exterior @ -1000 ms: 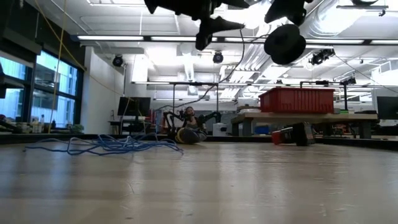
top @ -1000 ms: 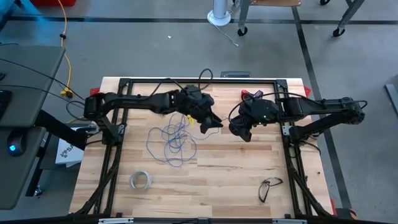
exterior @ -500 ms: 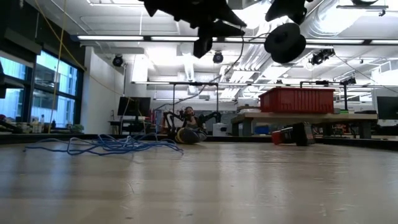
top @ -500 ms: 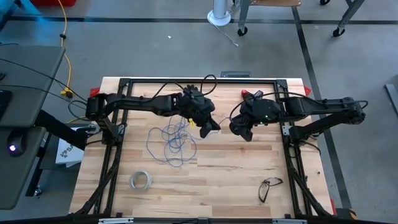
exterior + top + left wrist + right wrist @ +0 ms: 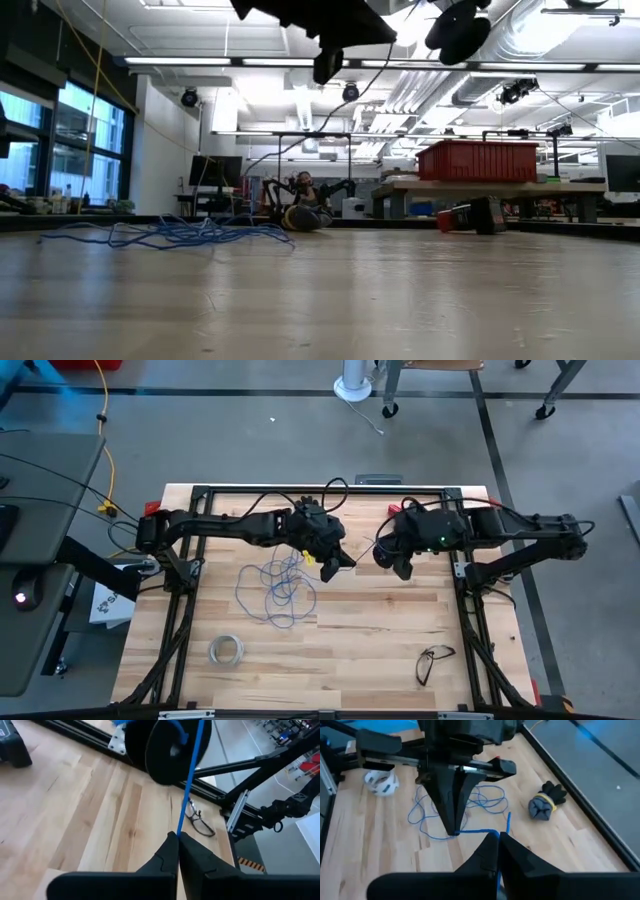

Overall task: Coil cords
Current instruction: Uncoil the blue wire from the black spool

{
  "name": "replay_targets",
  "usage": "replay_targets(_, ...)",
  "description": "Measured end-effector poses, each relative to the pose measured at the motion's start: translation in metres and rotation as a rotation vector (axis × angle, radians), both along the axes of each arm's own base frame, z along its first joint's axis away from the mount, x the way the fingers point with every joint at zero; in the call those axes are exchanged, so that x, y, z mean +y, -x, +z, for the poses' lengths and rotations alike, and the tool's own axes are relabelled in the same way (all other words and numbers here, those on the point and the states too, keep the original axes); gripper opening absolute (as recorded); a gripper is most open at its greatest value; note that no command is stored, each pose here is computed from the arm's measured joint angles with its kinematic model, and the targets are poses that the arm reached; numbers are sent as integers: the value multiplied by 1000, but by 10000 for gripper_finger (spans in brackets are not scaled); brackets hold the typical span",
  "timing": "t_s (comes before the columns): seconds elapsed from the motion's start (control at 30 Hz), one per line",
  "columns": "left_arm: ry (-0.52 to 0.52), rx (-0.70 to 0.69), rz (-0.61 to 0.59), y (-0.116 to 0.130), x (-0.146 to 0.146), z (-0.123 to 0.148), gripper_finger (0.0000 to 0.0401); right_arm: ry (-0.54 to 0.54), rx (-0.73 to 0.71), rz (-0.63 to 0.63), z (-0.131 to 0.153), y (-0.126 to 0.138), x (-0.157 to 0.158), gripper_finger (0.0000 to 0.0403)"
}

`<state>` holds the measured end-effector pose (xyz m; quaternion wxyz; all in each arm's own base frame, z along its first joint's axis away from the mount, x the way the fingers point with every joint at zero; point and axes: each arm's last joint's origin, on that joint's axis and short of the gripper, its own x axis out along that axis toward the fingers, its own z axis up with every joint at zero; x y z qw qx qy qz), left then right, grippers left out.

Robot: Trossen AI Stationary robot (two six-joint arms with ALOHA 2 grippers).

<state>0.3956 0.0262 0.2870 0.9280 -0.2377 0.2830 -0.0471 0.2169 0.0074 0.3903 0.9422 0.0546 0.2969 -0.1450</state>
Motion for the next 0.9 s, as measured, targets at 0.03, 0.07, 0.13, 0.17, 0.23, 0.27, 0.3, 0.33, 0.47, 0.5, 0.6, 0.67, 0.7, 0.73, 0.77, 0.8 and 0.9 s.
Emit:
replay_targets(0.03, 5, 7, 3, 0, 0, -1, 2, 5, 0, -6, 2, 1, 0, 0)
replay_targets(0.07, 20, 36, 8, 1, -1, -4, 5, 21, -14, -31, 5, 2, -1, 0)
replay_targets(0.13, 45, 113, 21, 3, -2, -16, 13, 36, -49, -60, 14, 6, -3, 0)
replay_targets(0.17, 43, 112, 28, 1, -2, -19, 18, 44, -43, -70, 15, 8, -4, 0)
replay_targets(0.23, 32, 97, 34, 3, -2, -13, 32, 44, -51, -68, 19, 8, -3, 0)
replay_targets(0.27, 28, 70, 36, 2, -2, -8, 41, 47, -56, -66, 20, 7, -3, 0)
replay_targets(0.3, 21, 57, 46, 2, -1, -5, 50, 50, -48, -64, 22, 8, -3, 0)
replay_targets(0.33, 18, 57, 50, 2, -1, -6, 61, 53, -45, -63, 24, 9, -3, 0)
replay_targets(0.47, -11, 44, 39, 2, -1, 0, 100, 45, -42, -75, 30, 15, -4, 0)
replay_targets(0.5, -53, 2, 24, 5, -1, 12, 109, 42, -44, -76, 30, 14, -4, 0)
replay_targets(0.6, -275, -23, 57, 10, -3, 33, 132, 17, -43, -63, 29, 14, -3, 0)
replay_targets(0.67, -421, -2, 86, 8, -4, 34, 145, 11, -44, -59, 29, 14, -3, 0)
replay_targets(0.7, -476, 5, 89, 6, -5, 34, 150, 10, -43, -57, 29, 14, -3, 0)
replay_targets(0.73, -516, 3, 83, 5, -6, 36, 155, 9, -41, -56, 28, 13, -3, 0)
replay_targets(0.77, -545, -29, 83, 3, -7, 41, 160, 2, -41, -55, 28, 12, -3, 0)
replay_targets(0.8, -553, -55, 86, 2, -7, 45, 164, 1, -47, -56, 28, 12, -3, 0)
replay_targets(0.9, -514, -52, 96, 0, -7, 42, 171, 1, -57, -55, 29, 12, -3, 0)
